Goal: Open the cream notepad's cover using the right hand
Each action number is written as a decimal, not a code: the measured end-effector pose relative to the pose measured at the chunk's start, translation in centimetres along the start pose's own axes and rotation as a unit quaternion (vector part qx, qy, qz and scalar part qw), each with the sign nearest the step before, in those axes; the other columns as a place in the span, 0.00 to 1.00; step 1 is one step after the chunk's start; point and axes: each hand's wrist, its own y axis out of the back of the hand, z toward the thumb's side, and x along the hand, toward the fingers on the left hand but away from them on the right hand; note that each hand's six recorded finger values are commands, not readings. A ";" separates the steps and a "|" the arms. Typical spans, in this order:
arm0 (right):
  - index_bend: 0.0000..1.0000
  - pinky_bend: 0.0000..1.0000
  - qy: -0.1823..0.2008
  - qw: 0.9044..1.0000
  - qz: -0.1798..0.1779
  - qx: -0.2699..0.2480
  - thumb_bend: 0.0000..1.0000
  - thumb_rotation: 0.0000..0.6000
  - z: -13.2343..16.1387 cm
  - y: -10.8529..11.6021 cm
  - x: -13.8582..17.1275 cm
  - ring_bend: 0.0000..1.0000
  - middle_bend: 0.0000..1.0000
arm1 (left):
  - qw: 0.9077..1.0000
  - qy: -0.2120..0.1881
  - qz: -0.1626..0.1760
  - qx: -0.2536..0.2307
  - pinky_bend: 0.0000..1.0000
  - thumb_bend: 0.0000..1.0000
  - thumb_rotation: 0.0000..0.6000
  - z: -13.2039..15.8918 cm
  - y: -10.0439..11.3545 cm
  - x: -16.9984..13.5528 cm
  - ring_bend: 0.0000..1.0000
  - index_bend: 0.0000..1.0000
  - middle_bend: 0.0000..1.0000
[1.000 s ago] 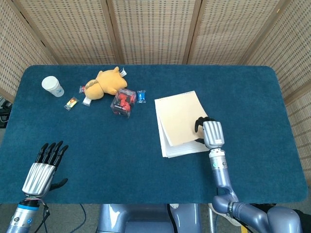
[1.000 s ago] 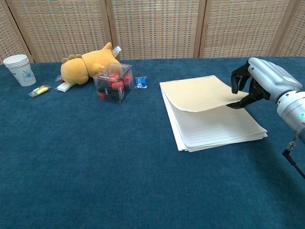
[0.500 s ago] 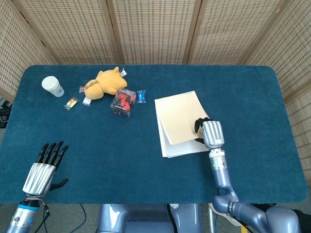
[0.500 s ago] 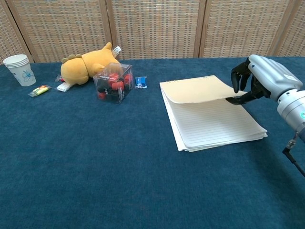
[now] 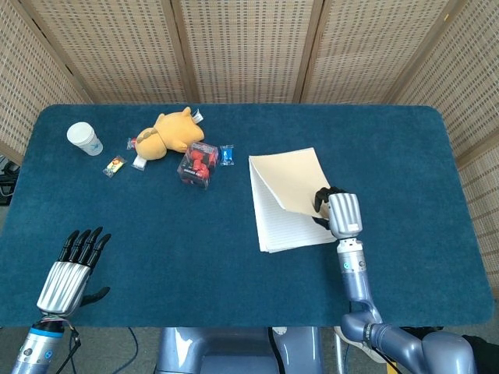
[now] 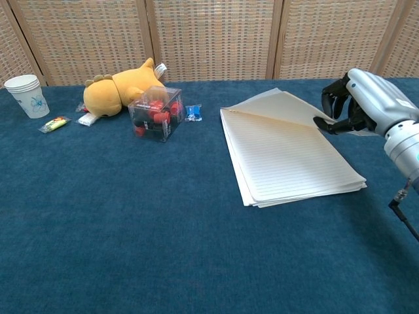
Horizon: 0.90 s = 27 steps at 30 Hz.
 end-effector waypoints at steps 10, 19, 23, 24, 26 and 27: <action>0.78 0.70 0.011 1.000 0.000 -0.007 0.62 1.00 0.3 0.2 0.5 0.60 0.74 | 1.000 -0.001 -0.003 0.002 0.00 0.00 1.00 0.0 -0.2 0.0 0.00 0.00 0.00; 0.79 0.71 0.042 0.999 -0.001 -0.015 0.62 1.00 0.1 1.0 3.3 0.61 0.74 | 1.000 -0.004 -0.002 0.003 0.00 0.00 1.00 0.2 -0.1 -0.1 0.00 0.00 0.00; 0.79 0.71 0.050 0.999 0.001 -0.017 0.62 1.00 -0.4 1.4 4.3 0.61 0.74 | 1.000 -0.005 -0.001 0.004 0.00 0.00 1.00 0.3 -0.1 -0.1 0.00 0.00 0.00; 0.79 0.71 0.052 0.998 0.001 -0.017 0.62 1.00 -0.4 1.4 4.5 0.61 0.74 | 1.000 -0.005 -0.001 0.005 0.00 0.00 1.00 0.4 -0.2 -0.1 0.00 0.00 0.00; 0.78 0.71 0.057 0.998 0.002 -0.017 0.62 1.00 -0.4 1.5 4.8 0.61 0.74 | 1.000 -0.005 -0.002 0.005 0.00 0.00 1.00 0.4 -0.2 -0.1 0.00 0.00 0.00; 0.78 0.71 0.058 0.998 0.002 -0.017 0.62 1.00 -0.4 1.6 4.9 0.61 0.74 | 1.000 -0.005 -0.002 0.005 0.00 0.00 1.00 0.4 -0.2 -0.1 0.00 0.00 0.00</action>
